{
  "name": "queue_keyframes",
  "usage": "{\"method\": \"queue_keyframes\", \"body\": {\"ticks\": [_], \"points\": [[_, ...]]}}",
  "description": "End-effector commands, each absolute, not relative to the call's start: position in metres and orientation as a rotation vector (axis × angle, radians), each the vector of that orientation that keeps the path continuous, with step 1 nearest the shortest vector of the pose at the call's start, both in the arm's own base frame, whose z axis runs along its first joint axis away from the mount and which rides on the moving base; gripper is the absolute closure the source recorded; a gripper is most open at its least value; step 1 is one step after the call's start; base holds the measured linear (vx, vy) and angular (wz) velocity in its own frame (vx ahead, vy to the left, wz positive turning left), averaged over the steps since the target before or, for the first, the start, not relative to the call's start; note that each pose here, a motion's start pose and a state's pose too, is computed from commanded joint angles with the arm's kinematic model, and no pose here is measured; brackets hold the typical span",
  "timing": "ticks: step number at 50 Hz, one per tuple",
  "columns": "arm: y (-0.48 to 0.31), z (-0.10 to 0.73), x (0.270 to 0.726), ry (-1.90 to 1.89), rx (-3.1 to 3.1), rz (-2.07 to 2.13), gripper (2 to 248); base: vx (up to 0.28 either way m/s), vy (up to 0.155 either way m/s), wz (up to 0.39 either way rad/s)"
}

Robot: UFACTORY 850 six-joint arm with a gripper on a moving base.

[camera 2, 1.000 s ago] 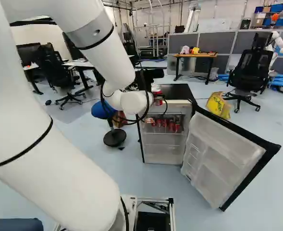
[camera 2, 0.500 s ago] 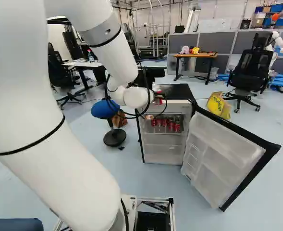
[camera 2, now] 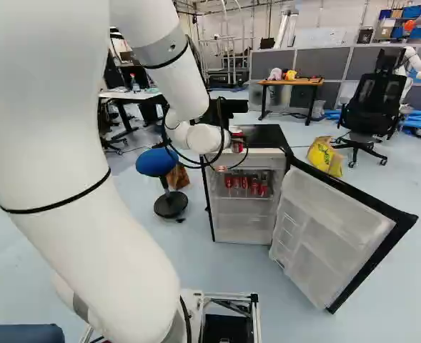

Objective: Grab a drink from the fridge

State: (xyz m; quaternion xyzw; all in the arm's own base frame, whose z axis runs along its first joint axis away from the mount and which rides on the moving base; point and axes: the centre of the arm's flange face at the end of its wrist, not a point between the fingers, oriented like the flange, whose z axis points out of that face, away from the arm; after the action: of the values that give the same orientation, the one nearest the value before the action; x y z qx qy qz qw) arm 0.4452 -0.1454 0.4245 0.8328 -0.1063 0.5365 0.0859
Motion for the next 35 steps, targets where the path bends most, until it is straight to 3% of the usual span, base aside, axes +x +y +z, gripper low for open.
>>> {"method": "queue_keyframes", "body": {"ticks": [35], "points": [[-0.144, 0.423, 0.495, -0.339, 2.482, 1.627, 156, 0.0, 0.0, 0.0]]}}
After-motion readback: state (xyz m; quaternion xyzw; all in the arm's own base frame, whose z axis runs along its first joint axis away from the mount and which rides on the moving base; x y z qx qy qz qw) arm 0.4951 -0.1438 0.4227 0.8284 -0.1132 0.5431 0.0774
